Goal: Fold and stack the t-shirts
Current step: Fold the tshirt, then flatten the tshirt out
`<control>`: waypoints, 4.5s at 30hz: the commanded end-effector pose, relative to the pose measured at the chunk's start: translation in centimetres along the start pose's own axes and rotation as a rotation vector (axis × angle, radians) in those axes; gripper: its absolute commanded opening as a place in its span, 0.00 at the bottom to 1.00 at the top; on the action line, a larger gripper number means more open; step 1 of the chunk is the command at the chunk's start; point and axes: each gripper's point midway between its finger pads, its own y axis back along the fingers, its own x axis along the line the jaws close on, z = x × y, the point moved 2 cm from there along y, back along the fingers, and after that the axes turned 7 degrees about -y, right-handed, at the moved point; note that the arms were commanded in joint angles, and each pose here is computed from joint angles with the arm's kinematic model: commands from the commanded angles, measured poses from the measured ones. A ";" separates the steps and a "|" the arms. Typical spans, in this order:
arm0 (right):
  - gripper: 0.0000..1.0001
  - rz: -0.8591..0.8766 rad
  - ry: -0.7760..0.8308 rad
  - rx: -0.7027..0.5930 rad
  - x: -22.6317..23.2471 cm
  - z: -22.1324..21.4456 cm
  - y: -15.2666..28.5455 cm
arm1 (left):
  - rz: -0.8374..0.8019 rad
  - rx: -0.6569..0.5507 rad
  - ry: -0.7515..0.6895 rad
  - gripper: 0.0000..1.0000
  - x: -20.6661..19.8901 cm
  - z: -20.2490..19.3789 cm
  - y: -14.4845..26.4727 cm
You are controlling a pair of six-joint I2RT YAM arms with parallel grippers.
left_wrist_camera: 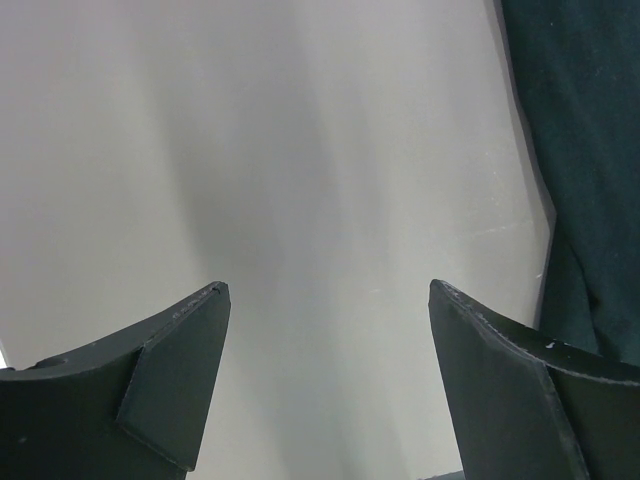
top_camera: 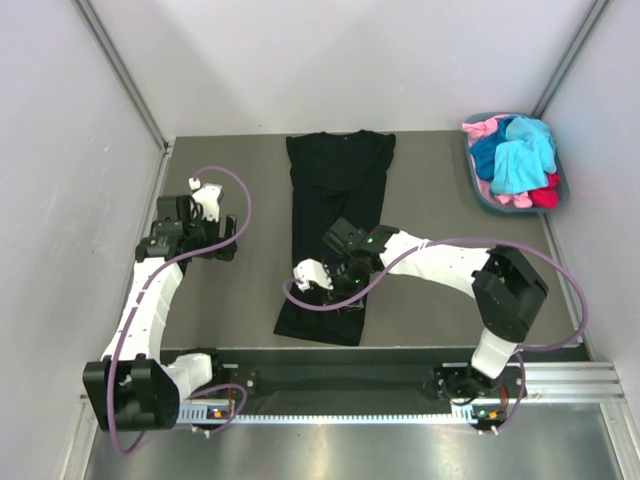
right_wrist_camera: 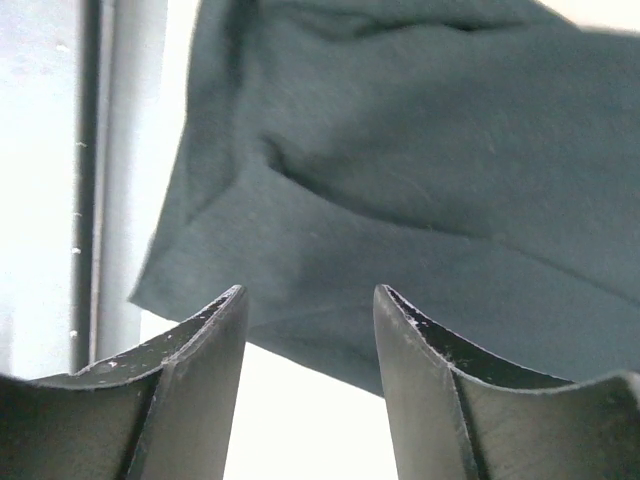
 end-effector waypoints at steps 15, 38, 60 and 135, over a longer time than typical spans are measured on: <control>0.39 0.075 0.032 0.060 0.5 1.3 -3.6 | 0.020 -0.057 0.000 0.86 0.6 0.7 0.4; 0.00 -0.850 -0.033 -0.163 -3.5 -6.0 23.1 | -0.400 0.035 -0.111 0.68 -6.4 3.8 -1.3; 0.00 -0.582 -0.255 -0.154 1.6 -13.4 13.6 | -0.727 0.233 -0.597 0.67 -26.7 5.4 -10.1; 0.00 -0.600 -0.577 -0.095 0.2 -20.0 13.5 | -0.933 0.392 -0.607 0.69 -36.1 3.1 -12.2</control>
